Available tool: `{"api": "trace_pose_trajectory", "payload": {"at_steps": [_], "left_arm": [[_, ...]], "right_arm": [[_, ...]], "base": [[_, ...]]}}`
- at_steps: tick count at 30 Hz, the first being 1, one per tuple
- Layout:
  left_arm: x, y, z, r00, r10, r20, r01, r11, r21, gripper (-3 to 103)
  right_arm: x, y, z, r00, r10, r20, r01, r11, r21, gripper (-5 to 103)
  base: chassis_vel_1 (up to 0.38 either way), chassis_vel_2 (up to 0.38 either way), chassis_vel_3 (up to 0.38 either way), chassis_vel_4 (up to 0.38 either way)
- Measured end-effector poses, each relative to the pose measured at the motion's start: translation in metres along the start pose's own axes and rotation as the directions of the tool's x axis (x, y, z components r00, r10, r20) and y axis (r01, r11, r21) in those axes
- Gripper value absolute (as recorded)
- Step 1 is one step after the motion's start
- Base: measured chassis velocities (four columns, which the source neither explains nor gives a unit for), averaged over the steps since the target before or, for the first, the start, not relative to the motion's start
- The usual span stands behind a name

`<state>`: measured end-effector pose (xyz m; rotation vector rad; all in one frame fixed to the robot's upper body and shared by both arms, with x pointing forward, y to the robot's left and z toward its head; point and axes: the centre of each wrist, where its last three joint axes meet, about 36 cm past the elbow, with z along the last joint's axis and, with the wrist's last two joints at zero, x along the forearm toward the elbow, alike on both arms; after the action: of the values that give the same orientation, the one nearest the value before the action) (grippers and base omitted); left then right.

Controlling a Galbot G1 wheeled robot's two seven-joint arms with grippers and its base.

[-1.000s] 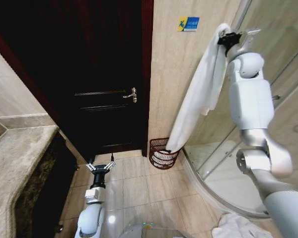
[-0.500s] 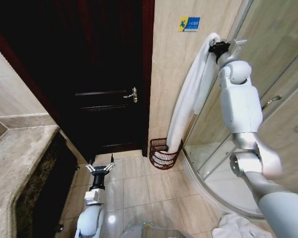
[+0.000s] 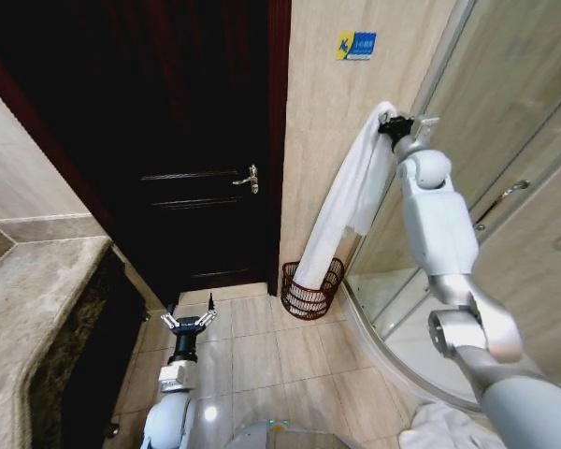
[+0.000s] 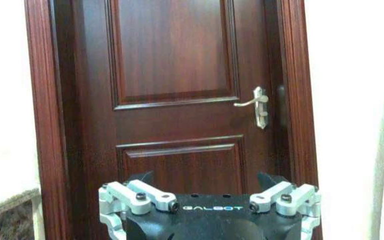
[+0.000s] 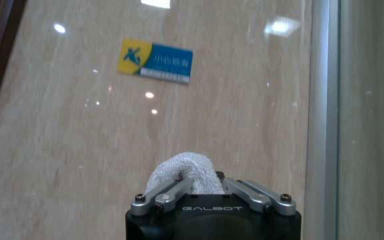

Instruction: Discard the used towel into the hamper.

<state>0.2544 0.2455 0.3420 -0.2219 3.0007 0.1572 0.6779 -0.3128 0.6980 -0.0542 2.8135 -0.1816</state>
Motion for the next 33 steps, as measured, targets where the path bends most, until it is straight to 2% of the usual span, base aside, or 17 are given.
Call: {"api": "trace_pose_trajectory", "payload": {"at_steps": [8, 10, 11, 13, 16, 18, 19, 21, 23, 27, 30, 33], "left_arm": [[0.001, -0.001, 0.0, 1.0, 0.005, 0.002, -0.005, 1.0, -0.005, 100], [0.002, -0.001, 0.0, 1.0, 0.006, 0.001, -0.006, 1.0, -0.007, 100], [0.002, -0.001, 0.0, 1.0, 0.006, 0.001, -0.006, 1.0, -0.007, 100], [0.003, -0.001, 0.0, 1.0, 0.007, 0.001, -0.007, 1.0, -0.008, 100], [0.004, 0.0, 0.0, 1.0, 0.006, 0.001, -0.006, 1.0, -0.008, 100], [0.006, 0.001, -0.001, 1.0, 0.003, 0.0, -0.003, 1.0, -0.011, 100], [0.006, 0.001, -0.001, 1.0, 0.003, 0.0, -0.003, 1.0, -0.011, 100], [0.008, 0.001, 0.0, 1.0, 0.004, -0.004, -0.004, 1.0, -0.012, 100], [0.009, 0.001, 0.0, 1.0, 0.005, -0.005, -0.005, 1.0, -0.013, 100], [0.012, 0.001, 0.001, 1.0, 0.008, -0.004, -0.008, 1.0, -0.012, 100], [0.012, 0.0, 0.002, 1.0, 0.012, -0.002, -0.012, 1.0, -0.013, 100], [0.012, -0.001, 0.002, 1.0, 0.015, -0.002, -0.015, 1.0, -0.011, 100]], "right_arm": [[0.005, 0.005, 0.023, 1.0, -0.001, -0.03, 0.0, 1.0, -0.024, 4], [0.004, 0.015, 0.031, 0.999, -0.01, -0.045, 0.007, 0.999, -0.054, 4], [0.004, 0.015, 0.031, 0.999, -0.01, -0.045, 0.007, 0.999, -0.054, 4], [0.006, 0.034, 0.043, 0.998, -0.032, -0.06, 0.027, 0.997, -0.076, 4], [0.007, 0.045, 0.049, 0.997, -0.044, -0.066, 0.038, 0.995, -0.091, 4], [0.011, 0.067, 0.05, 0.995, -0.076, -0.063, 0.065, 0.985, -0.161, 4], [0.011, 0.067, 0.05, 0.995, -0.076, -0.063, 0.065, 0.985, -0.161, 4], [0.011, 0.078, 0.036, 0.995, -0.088, -0.051, 0.074, 0.969, -0.234, 4], [0.01, 0.078, 0.032, 0.995, -0.086, -0.047, 0.073, 0.968, -0.24, 4], [0.015, 0.067, 0.04, 0.996, -0.066, -0.066, 0.051, 0.978, -0.203, 4], [0.032, 0.057, 0.076, 0.989, -0.04, -0.14, 0.012, 0.981, -0.192, 4], [0.04, 0.055, 0.094, 0.986, -0.031, -0.164, 0.0, 0.983, -0.185, 4]], "base": [[0.0, 0.0, 0.0, 0.0], [0.0, 0.0, 0.0, 0.0], [0.0, 0.0, 0.0, 0.0], [0.0, 0.0, 0.0, 0.0], [0.0, 0.0, 0.0, 0.0], [0.0, 0.0, 0.0, 0.0], [0.0, 0.0, 0.0, 0.0], [0.0, 0.0, 0.0, 0.0], [0.0, 0.0, 0.0, 0.0], [0.0, 0.0, 0.0, 0.0], [0.0, 0.0, 0.0, 0.0], [0.0, 0.0, 0.0, 0.0]]}}
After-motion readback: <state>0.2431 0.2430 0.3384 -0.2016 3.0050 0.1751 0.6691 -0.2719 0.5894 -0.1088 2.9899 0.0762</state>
